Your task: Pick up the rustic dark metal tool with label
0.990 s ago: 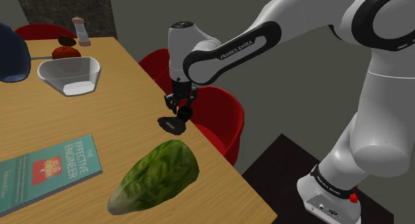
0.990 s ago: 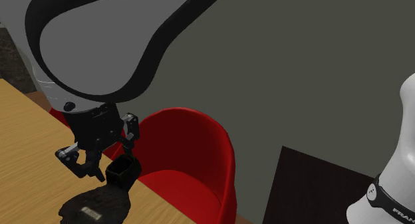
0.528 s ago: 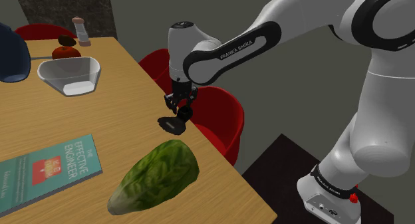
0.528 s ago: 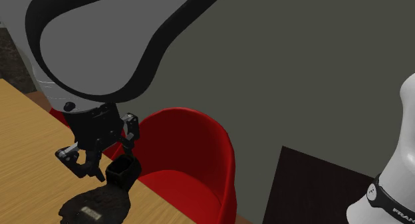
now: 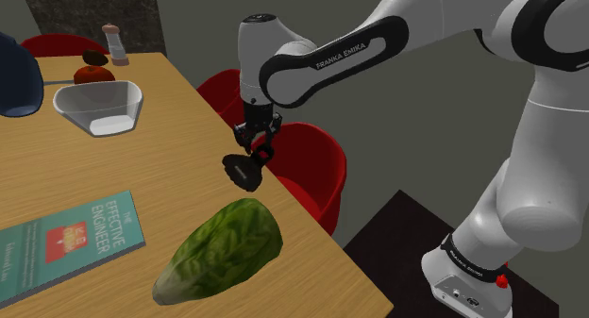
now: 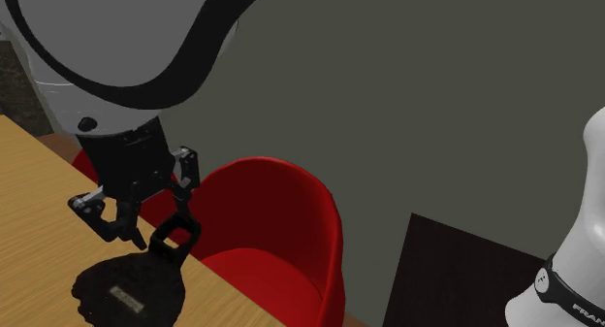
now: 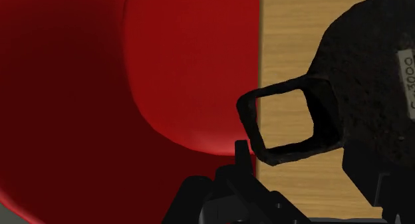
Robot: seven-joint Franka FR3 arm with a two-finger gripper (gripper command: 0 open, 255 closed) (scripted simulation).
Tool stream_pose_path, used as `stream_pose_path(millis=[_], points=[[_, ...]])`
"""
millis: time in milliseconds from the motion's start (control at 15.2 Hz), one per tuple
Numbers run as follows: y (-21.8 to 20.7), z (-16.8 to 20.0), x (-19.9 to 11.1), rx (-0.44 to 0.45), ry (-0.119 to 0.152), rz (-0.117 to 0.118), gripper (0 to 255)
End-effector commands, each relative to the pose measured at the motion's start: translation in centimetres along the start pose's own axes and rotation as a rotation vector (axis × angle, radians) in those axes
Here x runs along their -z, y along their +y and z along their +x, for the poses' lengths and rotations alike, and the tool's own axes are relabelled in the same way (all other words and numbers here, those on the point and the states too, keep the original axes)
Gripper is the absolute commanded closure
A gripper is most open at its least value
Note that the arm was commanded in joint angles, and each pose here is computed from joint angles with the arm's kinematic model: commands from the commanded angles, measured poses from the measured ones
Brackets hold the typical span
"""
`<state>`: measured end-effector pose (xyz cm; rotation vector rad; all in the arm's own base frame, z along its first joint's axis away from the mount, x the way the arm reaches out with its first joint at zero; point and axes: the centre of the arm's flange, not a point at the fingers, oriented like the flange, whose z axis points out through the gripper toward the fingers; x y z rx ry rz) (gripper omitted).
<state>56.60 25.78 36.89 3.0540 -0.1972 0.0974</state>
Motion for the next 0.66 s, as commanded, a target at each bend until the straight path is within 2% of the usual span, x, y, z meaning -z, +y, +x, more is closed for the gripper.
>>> stream_pose_path(millis=[0, 462, 594], points=[[0.1, 0.1, 1.1, 0.0, 0.0, 0.0, 255], [0.4, 0.4, 4.8, 0.0, 0.0, 0.0, 255], [0.4, 0.4, 4.8, 0.0, 0.0, 0.0, 255]])
